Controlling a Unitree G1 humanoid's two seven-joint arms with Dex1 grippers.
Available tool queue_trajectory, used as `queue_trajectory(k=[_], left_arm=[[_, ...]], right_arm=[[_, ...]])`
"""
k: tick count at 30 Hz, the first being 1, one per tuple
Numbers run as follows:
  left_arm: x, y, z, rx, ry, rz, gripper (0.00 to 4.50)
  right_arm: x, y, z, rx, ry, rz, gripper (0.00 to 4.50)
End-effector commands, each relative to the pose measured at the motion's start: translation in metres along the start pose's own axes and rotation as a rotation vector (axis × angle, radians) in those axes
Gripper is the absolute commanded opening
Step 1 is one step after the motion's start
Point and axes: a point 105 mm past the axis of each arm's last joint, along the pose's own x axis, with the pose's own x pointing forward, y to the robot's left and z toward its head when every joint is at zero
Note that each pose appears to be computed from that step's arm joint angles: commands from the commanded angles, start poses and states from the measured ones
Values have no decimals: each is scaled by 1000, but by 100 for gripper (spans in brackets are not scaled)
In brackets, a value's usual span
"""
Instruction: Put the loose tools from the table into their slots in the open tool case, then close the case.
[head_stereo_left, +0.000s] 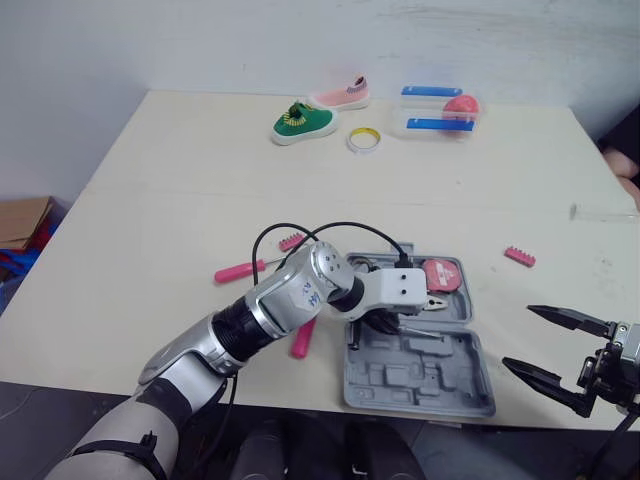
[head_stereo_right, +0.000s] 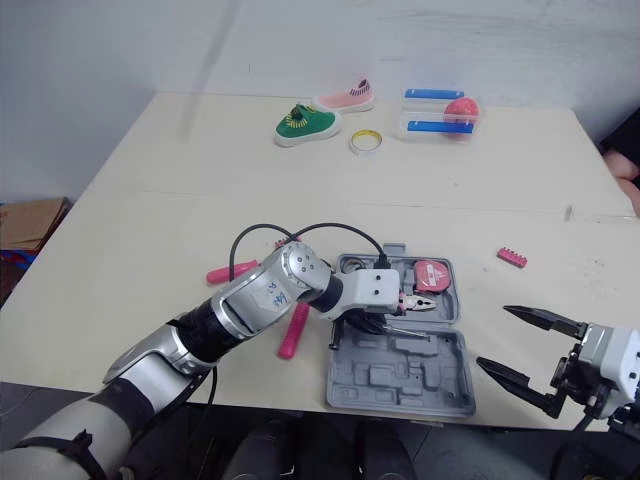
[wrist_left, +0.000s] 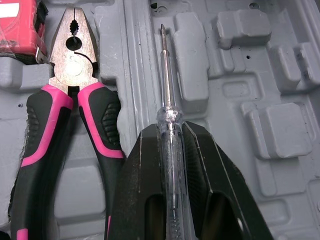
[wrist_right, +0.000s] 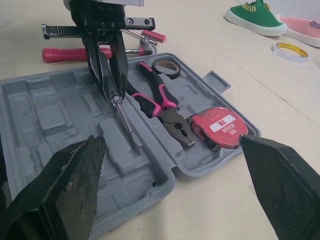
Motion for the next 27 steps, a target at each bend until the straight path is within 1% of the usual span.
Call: queue_trajectory(k=[1, 3, 4, 7, 8, 9, 14, 16, 18, 20, 21, 22, 23, 24, 26, 27], left_arm=[[3, -5, 1, 13, 11, -19, 1], [3, -5, 3, 25, 11, -18, 1], [2, -5, 3, 33, 11, -15, 77], [-5, -3, 20, 66, -51, -1, 207], [-9, -4, 25, 85, -69, -2, 266], [-14, -4, 31, 89, -87, -1, 301], [-28, -4, 39, 128, -120, 4, 301], [-35, -4, 45, 136, -177, 1, 301], [-40, -2, 53, 148, -277, 3, 301], [-44, 0, 56, 174, -373, 12, 247], [-47, 1, 59, 175, -457, 21, 219], [-49, 3, 58, 135, -527, 21, 174], [-49, 4, 55, 113, -567, 23, 129], [-49, 4, 51, 126, -593, 29, 83], [-41, 2, 38, 132, -574, 6, 4], [-36, 3, 34, 92, -611, 6, 4]], right_arm=[[4, 1, 8, -24, -26, 4, 450], [6, 1, 11, -27, -29, 2, 450], [8, 0, 12, -28, -31, 2, 450], [13, -1, 17, -32, -37, 3, 450], [14, -2, 18, -32, -38, 3, 450], [15, -3, 19, -32, -38, 3, 450], [17, -6, 23, -31, -39, 2, 450], [18, -6, 23, -29, -40, 3, 450], [19, -5, 24, -27, -39, 4, 450], [20, -4, 24, -24, -40, 2, 450], [20, -4, 24, -23, -40, 1, 450], [20, -4, 23, -21, -40, -2, 450], [20, -4, 23, -20, -40, -4, 450], [19, -3, 23, -19, -39, -4, 450], [19, -3, 23, -18, -38, -8, 450], [19, -3, 22, -17, -38, -10, 450]])
